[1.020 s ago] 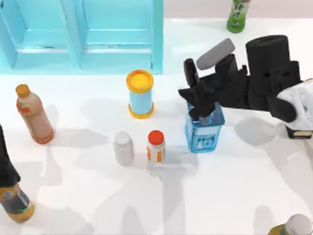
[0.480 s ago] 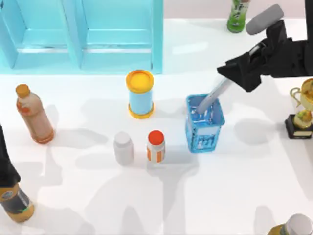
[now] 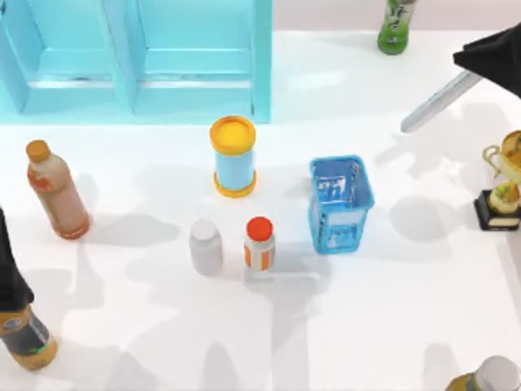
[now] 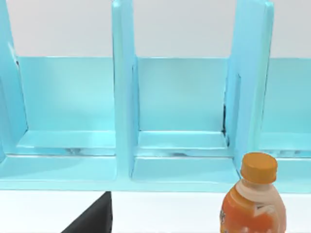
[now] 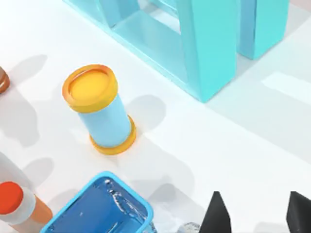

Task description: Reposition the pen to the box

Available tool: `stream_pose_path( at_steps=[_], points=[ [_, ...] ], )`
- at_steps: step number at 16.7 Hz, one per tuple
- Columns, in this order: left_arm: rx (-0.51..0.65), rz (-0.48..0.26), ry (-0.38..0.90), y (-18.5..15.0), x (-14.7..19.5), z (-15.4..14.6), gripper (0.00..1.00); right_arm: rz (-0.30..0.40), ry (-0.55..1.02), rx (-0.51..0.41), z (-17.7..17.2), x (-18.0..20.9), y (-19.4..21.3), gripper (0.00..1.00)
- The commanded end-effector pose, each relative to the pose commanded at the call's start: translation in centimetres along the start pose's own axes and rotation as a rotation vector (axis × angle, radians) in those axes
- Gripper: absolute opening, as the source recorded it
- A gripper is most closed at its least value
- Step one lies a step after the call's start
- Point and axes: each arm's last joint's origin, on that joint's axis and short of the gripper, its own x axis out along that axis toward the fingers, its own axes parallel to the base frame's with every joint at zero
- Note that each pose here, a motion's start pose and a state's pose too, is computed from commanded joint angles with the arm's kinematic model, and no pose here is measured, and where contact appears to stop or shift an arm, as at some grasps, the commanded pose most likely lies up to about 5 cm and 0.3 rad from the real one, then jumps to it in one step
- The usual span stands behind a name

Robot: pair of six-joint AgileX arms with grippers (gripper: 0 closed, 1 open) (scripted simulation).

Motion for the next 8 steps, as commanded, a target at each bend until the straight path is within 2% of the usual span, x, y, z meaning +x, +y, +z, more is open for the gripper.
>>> stream_pose_path(
  at_steps=[6, 8],
  points=[
    [0.0, 0.0, 0.0, 0.0, 0.0, 0.0, 1.0, 0.002, 0.001, 0.005, 0.0, -0.2, 0.1, 0.0],
    [0.0, 0.0, 0.0, 0.0, 0.0, 0.0, 1.0, -0.04, 0.005, 0.003, 0.2, -1.3, -0.2, 0.0]
  ],
)
